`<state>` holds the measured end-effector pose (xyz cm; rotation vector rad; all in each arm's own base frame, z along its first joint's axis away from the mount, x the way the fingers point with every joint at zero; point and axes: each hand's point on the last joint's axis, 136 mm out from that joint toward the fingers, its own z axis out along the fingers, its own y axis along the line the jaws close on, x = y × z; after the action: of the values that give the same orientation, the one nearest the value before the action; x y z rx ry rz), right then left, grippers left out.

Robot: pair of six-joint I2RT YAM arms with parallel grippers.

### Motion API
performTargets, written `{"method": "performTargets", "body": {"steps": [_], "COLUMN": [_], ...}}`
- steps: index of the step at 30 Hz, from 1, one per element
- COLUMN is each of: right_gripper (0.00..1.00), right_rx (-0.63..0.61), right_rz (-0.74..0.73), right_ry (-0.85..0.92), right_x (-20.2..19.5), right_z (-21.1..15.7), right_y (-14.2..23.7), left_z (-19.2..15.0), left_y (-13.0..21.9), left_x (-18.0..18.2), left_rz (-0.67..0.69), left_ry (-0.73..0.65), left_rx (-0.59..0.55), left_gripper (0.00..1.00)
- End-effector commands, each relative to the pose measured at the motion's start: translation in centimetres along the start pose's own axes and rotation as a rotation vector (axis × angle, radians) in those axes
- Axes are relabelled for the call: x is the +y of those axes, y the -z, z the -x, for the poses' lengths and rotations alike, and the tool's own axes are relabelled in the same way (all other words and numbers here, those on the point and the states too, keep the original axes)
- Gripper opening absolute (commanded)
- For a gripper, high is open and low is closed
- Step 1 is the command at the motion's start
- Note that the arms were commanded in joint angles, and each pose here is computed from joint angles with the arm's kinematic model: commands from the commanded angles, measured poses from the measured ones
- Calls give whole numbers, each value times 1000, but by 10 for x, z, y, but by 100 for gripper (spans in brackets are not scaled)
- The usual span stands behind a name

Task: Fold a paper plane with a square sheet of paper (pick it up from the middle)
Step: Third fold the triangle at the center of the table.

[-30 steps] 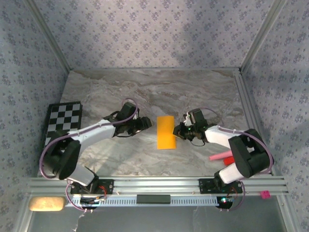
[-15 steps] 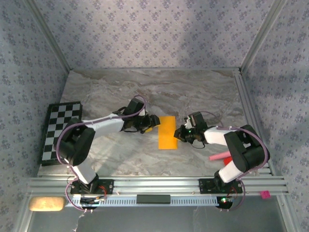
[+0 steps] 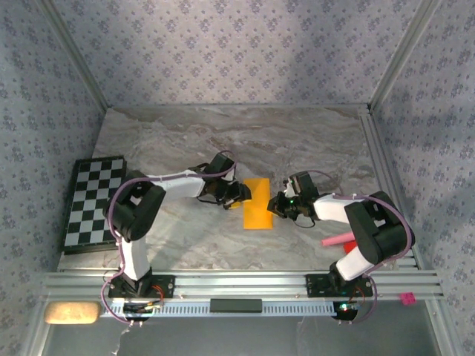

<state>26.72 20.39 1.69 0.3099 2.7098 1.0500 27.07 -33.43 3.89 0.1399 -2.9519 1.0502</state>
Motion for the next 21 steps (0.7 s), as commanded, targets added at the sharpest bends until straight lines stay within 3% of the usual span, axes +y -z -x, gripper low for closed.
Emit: {"method": "performTargets", "body": {"steps": [1,21], "right_gripper": [9,9], "right_rx": [50,47], "right_rz": [-172,-168], "right_ry": [-72,-79], "right_x": [-45,-45], "right_z": [-20,-21], "right_y": [-3,-4], "left_z": [-7,-11], "left_y": [-5,-13], "left_x": [1,-1], "left_rz": [31,2], "left_ry": [-12,-15], "left_rx": [37,63], "left_gripper": [47,43]}}
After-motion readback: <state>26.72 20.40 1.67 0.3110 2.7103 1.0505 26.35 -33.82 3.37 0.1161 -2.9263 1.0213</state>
